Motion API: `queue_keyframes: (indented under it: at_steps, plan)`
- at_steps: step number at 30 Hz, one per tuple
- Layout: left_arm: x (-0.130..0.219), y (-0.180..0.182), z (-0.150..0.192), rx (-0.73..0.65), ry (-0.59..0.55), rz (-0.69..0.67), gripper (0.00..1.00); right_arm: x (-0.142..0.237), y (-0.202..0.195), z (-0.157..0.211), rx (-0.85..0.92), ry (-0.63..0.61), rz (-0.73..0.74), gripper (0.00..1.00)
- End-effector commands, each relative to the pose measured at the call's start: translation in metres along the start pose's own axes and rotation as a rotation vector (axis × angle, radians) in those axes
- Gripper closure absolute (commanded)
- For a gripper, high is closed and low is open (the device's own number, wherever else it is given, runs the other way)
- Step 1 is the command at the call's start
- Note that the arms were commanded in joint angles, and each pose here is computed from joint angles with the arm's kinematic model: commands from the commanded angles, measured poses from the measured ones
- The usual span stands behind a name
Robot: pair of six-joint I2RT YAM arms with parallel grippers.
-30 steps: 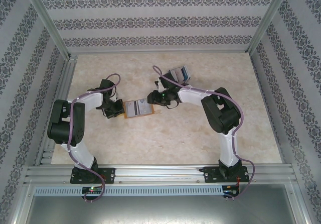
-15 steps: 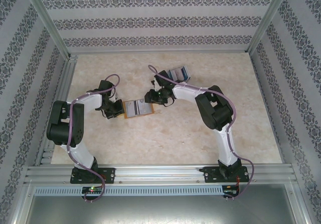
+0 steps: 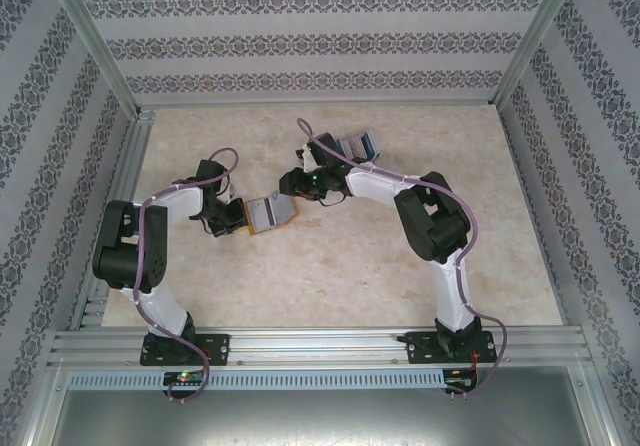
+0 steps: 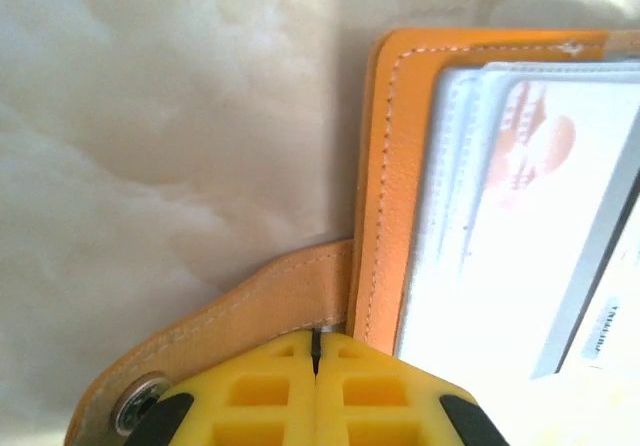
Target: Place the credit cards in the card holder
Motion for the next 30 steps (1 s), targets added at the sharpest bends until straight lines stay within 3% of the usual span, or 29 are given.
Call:
queue_keyframes:
  at_steps: [1,15,24,30]
  plan:
    - [-0.016,0.006,0.008,0.005,0.047,0.004,0.95,0.006,0.031,0.004,0.023,0.019,-0.129,0.55]
    - [-0.006,0.001,0.005,-0.002,0.027,0.004,0.95,-0.046,0.038,0.019,-0.009,0.139,-0.211,0.55]
    - [0.072,-0.016,0.004,0.003,-0.252,-0.023,0.95,-0.059,0.026,0.027,-0.021,0.166,-0.169,0.55]
    - [0.084,-0.030,0.000,0.003,-0.262,0.047,0.90,-0.049,0.035,0.023,0.000,0.150,-0.181,0.55]
Point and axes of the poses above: each hand's point on the last joint's axis, 136 mm out from that joint toward the fingers, its own x axis back along the fingers, its own y axis along the line the jaws close on, z = x × y, the point moved 8 cm from there along x, back along the fingers, and after that the axes turned 2 degrees about x, right-handed, at the moved point
